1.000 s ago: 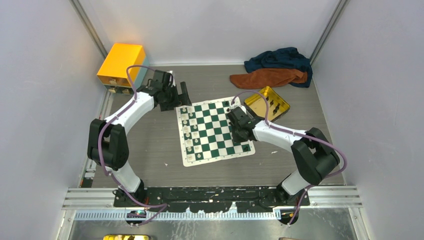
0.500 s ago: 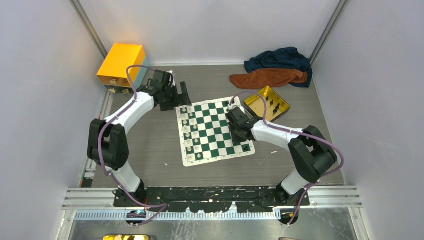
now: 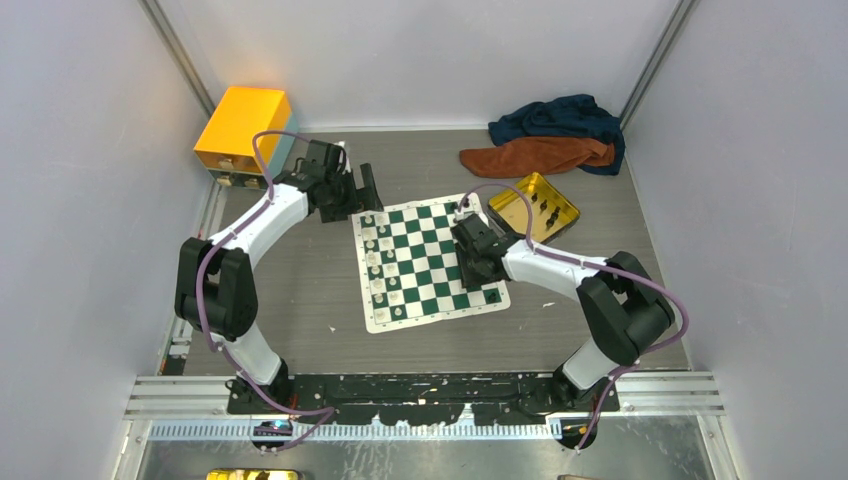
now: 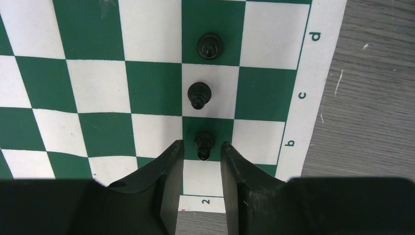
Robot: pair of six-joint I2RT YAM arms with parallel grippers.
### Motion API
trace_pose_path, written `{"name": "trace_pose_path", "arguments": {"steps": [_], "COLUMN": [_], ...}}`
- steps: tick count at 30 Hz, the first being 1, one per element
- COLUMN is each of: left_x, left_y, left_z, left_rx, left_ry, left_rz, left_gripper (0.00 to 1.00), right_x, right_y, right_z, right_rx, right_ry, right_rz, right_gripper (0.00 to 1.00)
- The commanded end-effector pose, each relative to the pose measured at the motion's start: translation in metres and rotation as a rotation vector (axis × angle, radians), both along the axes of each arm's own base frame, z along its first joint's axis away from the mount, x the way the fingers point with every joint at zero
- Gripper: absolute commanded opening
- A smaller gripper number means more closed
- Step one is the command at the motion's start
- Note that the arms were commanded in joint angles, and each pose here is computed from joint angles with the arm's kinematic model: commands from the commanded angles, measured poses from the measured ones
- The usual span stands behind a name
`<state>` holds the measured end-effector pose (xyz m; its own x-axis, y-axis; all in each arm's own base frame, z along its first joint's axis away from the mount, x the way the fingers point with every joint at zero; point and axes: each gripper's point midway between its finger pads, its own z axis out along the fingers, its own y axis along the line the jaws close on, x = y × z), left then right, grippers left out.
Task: Set up the chess pieces on the board
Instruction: Place the chess piece on the chessboard, then pick up the chess piece from the storage box.
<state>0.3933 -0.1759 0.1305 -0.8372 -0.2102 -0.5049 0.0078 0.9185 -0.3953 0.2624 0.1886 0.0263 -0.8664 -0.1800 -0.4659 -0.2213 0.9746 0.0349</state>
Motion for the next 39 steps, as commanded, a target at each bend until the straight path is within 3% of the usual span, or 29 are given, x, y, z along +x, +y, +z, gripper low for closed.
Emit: {"name": "trace_pose_path", "arguments": {"steps": [1,7,15,25,39], "left_x": [0.009,0.013,0.014,0.009,0.009], "left_y": [-0.005,-0.005,-0.011,-0.010,-0.012], "left_z": [0.017,0.020,0.017,0.013,0.005], "left_rx": [-0.019,-0.020,-0.029,-0.027,-0.031], "left_ry": [-0.054,-0.060,-0.053,-0.049,-0.030], "left_rz": [0.008,0.011,0.001,-0.001,-0.017], "left_gripper": [1.00,1.00,1.00,1.00,1.00], "right_x": [0.017,0.033,0.094,0.175,0.227], "right_y": [0.013,0.013,-0.024,-0.103,-0.162], "right_z": [0.038,0.093,0.151,0.131,0.079], "right_rx": [0.050,0.085,0.004,-0.004,-0.059], "right_ry": [-0.094,-0.215,-0.395,-0.373,-0.306], "right_rz": [0.019,-0.021,-0.244,-0.533,-0.668], "right_gripper": [0.40,0.40,0.42,0.42,0.42]}}
